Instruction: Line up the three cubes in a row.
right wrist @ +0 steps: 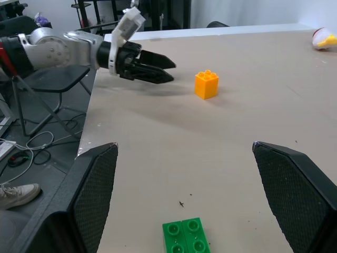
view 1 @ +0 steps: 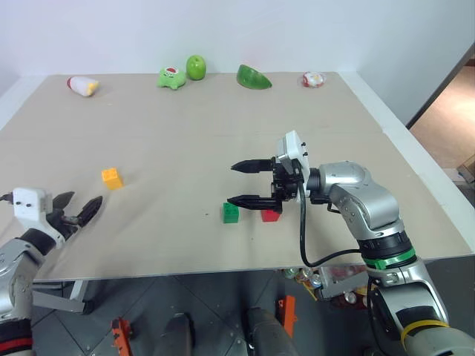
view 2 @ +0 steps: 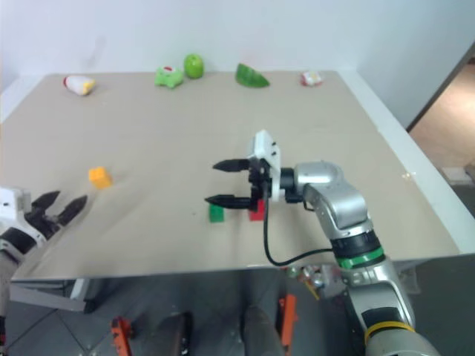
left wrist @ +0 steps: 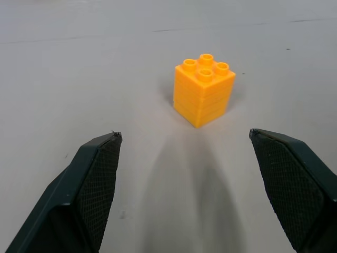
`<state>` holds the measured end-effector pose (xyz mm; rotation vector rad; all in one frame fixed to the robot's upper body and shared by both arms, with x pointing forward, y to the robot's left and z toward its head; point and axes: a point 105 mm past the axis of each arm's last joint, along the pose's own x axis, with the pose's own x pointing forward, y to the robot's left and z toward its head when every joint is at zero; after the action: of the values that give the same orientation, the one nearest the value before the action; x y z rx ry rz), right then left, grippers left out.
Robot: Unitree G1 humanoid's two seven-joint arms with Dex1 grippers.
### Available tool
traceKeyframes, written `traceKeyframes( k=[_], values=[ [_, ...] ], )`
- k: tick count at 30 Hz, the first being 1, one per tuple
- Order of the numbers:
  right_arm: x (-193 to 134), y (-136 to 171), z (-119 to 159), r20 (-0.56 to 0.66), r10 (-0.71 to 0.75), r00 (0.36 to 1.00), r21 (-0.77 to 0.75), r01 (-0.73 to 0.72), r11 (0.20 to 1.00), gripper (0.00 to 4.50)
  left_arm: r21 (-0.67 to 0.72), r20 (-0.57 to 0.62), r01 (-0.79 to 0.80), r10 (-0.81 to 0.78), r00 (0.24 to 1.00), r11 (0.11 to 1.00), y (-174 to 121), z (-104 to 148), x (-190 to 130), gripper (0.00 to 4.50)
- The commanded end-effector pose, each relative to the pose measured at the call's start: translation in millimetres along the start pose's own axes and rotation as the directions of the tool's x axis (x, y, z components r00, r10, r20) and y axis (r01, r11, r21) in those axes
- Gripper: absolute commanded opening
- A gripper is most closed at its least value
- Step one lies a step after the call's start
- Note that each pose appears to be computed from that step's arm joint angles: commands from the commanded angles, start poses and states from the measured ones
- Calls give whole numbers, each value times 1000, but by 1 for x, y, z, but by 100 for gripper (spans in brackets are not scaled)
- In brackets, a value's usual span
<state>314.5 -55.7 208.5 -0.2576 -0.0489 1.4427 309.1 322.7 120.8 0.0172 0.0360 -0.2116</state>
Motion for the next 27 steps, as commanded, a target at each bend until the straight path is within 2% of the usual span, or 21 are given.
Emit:
traceKeyframes(
  k=[1,4,10,27],
  values=[
    [-8,0,17,36,-14,999,-53,16,998,426,64,-1,37,-37,999,997,-8,4,18,400],
    [-11,-1,17,37,-27,999,-54,29,998,426,72,-16,51,-50,999,996,-13,-1,31,400],
    [-15,0,16,35,-45,998,-51,47,998,426,43,-10,-51,51,999,998,-2,-1,49,400],
    [-4,3,21,75,-47,996,-41,50,998,426,-22,16,-81,81,997,997,-18,3,73,400]
  ],
)
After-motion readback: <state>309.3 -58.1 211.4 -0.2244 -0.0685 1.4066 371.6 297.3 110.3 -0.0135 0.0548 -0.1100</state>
